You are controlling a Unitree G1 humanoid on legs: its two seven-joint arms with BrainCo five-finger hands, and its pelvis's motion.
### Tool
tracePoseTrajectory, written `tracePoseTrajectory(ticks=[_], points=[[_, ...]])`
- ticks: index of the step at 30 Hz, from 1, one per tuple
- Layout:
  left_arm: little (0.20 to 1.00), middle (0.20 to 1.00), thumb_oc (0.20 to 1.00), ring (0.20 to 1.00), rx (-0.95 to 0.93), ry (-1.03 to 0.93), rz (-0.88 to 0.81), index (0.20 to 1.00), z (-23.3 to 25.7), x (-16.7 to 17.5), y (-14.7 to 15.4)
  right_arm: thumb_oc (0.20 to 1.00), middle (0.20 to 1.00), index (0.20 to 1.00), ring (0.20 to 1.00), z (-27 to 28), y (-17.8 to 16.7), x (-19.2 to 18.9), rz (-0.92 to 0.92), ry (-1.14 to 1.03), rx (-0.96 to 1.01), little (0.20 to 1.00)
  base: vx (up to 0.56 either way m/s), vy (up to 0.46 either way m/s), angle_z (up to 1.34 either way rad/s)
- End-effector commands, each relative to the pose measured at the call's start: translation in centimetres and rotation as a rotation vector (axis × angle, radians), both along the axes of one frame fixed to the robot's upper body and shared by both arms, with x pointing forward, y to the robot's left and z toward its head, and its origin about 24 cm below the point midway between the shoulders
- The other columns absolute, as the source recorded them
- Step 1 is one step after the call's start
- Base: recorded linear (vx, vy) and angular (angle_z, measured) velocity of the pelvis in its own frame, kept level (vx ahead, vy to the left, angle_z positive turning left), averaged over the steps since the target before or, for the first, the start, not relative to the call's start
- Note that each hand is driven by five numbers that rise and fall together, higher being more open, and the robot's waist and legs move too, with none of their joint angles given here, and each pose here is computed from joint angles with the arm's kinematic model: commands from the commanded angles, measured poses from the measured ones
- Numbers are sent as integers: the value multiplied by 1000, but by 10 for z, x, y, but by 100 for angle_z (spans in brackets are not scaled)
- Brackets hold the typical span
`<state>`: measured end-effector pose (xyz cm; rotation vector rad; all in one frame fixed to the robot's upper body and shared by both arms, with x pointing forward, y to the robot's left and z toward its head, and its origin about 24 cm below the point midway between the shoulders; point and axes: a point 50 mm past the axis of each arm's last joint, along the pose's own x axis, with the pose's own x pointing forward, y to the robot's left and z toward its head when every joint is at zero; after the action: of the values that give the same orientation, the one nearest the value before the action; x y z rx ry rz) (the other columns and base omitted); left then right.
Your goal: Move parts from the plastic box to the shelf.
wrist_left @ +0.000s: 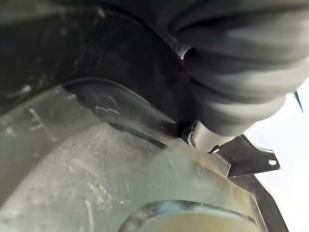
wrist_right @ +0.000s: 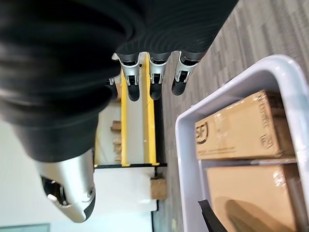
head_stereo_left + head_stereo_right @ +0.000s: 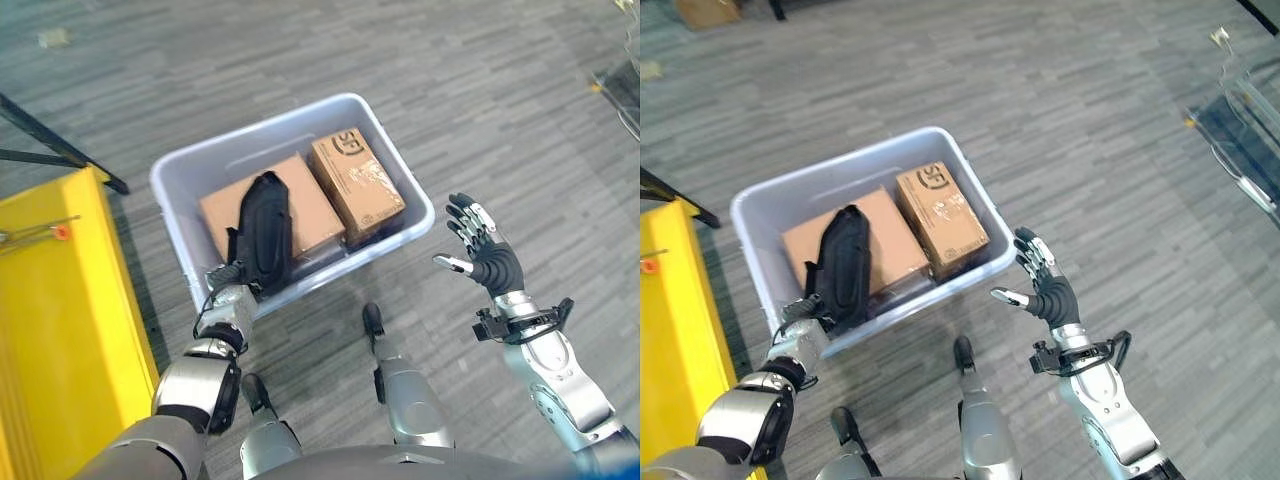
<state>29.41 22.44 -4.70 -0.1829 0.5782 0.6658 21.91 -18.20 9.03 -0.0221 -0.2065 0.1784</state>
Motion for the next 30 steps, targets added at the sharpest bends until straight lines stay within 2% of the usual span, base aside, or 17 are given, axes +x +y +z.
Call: tracePoseTrajectory(ticks=[1, 4, 5, 9, 10, 22, 25, 30], points=[[200, 200, 200, 200, 145, -304, -98, 200, 55, 31, 6, 1000, 1000, 1000, 1000, 28, -5, 3, -22, -154, 22, 1000, 27, 53, 31], [200, 200, 200, 200, 154, -356, -160, 200, 56, 24, 5, 1000, 1000, 1000, 1000, 24, -9, 2, -36, -136, 16, 1000, 13, 33, 34], [200, 200, 200, 200, 143, -451, -184, 200, 66, 16, 9, 1000, 1000, 1000, 1000, 23, -12, 1, -51, -131, 12, 1000, 21, 39, 19], [200, 200, 200, 200, 151, -558, -237, 200, 79, 0, 14, 1000, 1000, 1000, 1000, 17, -18, 0, -85, -110, 1, 1000, 17, 24, 15], [200, 200, 200, 200, 178, -659, -288, 200, 97, -18, 20, 1000, 1000, 1000, 1000, 13, -22, 0, -112, -92, 3, 1000, 23, 7, 10], [200, 200, 200, 200, 221, -709, -484, 200, 110, -63, 19, 1000, 1000, 1000, 1000, 1, -26, -3, -96, -24, 4, 1000, 17, -14, 14], [200, 200, 200, 200, 159, -689, -551, 200, 104, -72, 7, 1000, 1000, 1000, 1000, -5, -22, -5, -68, 10, 36, 1000, -30, -86, 17], [200, 200, 200, 200, 46, -701, -565, 200, 99, -78, -6, 1000, 1000, 1000, 1000, -7, -12, -2, -8, 26, 56, 1000, -49, -101, 31]])
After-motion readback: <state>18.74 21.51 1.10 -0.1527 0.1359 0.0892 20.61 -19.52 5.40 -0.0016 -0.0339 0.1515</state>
